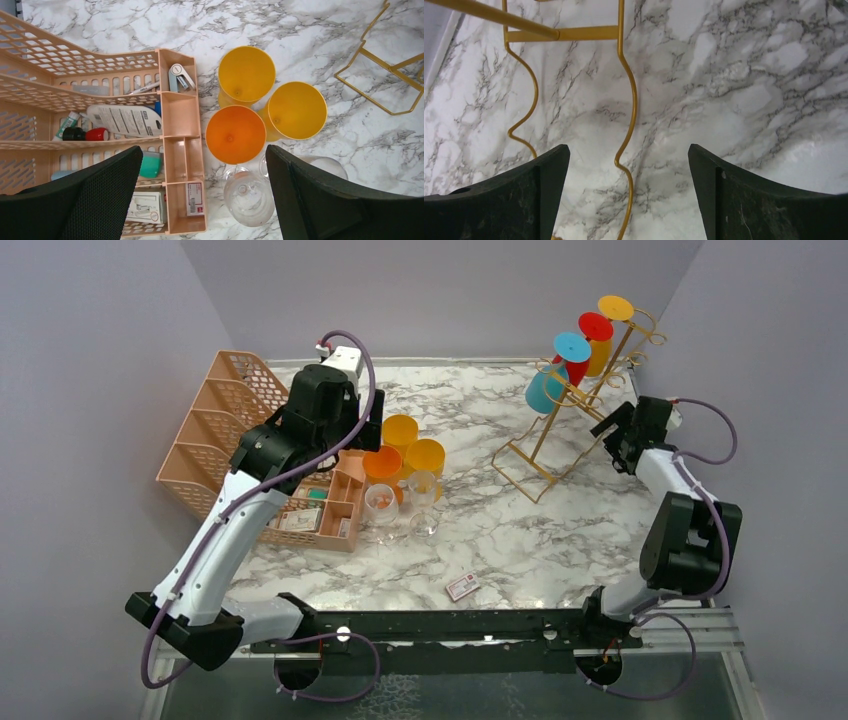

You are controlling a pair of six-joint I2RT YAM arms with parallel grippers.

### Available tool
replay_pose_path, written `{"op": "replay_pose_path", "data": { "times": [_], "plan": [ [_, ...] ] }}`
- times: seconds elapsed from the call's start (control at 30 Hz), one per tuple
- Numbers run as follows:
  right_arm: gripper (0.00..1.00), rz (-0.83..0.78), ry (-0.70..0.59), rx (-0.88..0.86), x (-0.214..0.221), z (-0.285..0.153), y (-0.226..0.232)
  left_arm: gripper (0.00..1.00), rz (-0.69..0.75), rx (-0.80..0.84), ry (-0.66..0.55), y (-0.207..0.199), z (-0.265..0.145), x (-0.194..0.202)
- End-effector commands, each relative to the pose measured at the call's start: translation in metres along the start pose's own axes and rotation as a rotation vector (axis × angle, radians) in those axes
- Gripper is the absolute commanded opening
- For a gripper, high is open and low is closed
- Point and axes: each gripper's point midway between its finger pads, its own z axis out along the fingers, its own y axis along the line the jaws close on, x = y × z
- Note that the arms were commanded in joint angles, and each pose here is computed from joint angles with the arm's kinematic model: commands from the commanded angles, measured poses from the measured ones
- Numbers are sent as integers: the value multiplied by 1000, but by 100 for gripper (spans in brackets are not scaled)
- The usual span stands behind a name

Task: Take the wine glass off the wine glass rack
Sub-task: Adjust the wine rack at the center of the board.

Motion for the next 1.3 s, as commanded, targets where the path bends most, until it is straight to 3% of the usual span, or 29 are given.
{"op": "replay_pose_path", "data": {
  "times": [0.0, 0.6, 0.73, 0.93, 1.27],
  "plan": [
    [91, -84, 35, -33, -10, 24, 12, 99, -35, 21, -5, 1, 6, -3],
    [87, -264, -58, -174, -30, 107, 32, 99, -75, 36, 33, 7, 9, 10],
    [87, -371, -98, -259, -33, 112, 42, 99, -86, 36, 30, 8, 5, 11],
    [84, -535, -46, -430, -20, 121, 64, 99, -92, 32, 55, 7, 13, 17],
    [83, -672, 17, -721, 1, 119, 101, 99, -62, 56, 86, 2, 21, 24]
  ]
}}
